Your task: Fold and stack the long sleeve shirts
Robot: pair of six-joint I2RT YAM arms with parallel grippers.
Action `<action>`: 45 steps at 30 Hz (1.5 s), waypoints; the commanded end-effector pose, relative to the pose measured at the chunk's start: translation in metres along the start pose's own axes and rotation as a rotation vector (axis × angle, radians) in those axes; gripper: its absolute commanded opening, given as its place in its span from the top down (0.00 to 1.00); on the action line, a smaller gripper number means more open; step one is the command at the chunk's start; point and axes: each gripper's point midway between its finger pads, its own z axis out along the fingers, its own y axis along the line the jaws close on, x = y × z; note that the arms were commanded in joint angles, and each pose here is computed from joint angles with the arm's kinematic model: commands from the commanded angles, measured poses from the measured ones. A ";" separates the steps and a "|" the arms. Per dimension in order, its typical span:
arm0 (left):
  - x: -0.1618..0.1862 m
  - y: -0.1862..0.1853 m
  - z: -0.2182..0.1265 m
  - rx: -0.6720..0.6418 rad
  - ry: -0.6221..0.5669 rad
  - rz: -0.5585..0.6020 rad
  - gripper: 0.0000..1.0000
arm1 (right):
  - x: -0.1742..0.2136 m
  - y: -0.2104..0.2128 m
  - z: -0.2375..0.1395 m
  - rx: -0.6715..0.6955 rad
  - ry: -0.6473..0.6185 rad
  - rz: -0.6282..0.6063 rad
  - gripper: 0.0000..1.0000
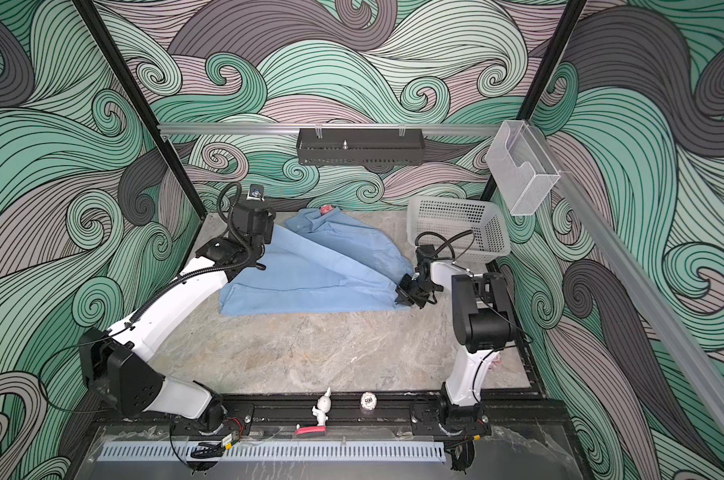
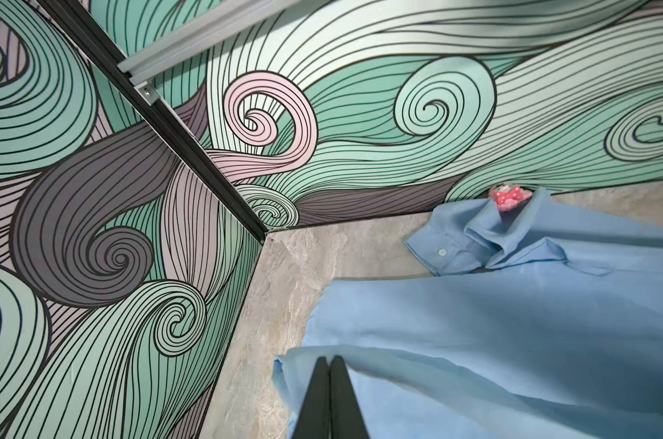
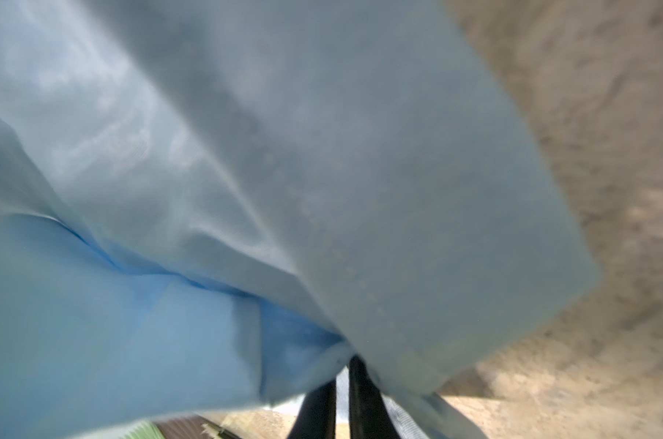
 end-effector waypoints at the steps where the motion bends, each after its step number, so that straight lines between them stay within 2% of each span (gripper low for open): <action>1: -0.022 0.016 -0.015 0.009 -0.077 -0.095 1.00 | 0.000 -0.023 0.007 0.035 0.004 0.106 0.89; 5: 0.003 0.012 -0.014 0.027 -0.039 -0.108 1.00 | 0.000 -0.025 0.006 0.033 0.005 0.125 0.89; 14: 0.062 0.018 -0.007 -0.059 -0.008 -0.146 1.00 | 0.002 -0.035 0.007 0.030 0.011 0.165 0.89; 20: 0.087 0.022 0.000 -0.136 0.035 -0.172 1.00 | 0.002 -0.036 0.008 -0.015 0.022 0.213 0.88; 26: 0.098 0.020 -0.002 -0.109 0.024 -0.209 1.00 | 0.003 -0.034 0.005 -0.021 0.024 0.202 0.87; 29: 0.109 0.017 -0.007 -0.076 0.073 -0.231 0.99 | 0.005 -0.032 0.000 -0.023 0.021 0.189 0.85; 30: 0.113 0.014 -0.009 -0.053 0.096 -0.232 0.94 | 0.006 -0.032 -0.001 -0.023 0.021 0.185 0.85; 32: 0.125 0.006 -0.015 0.010 0.159 -0.238 0.70 | 0.007 -0.030 -0.004 -0.026 0.016 0.176 0.84; 33: 0.130 0.003 -0.018 0.034 0.189 -0.243 0.61 | 0.008 -0.030 -0.006 -0.025 0.012 0.171 0.84; 36: 0.150 0.003 -0.032 0.067 0.311 -0.266 0.40 | 0.011 -0.029 -0.010 -0.023 0.010 0.157 0.83; 41: 0.178 0.021 -0.061 0.037 0.466 -0.323 0.24 | 0.014 -0.029 -0.013 -0.023 0.008 0.140 0.82; 43: 0.187 0.024 -0.067 0.037 0.535 -0.401 0.20 | 0.015 -0.029 -0.012 -0.022 0.009 0.138 0.82; 45: 0.203 0.021 -0.067 0.052 0.644 -0.508 0.20 | 0.016 -0.031 -0.011 -0.021 0.013 0.138 0.82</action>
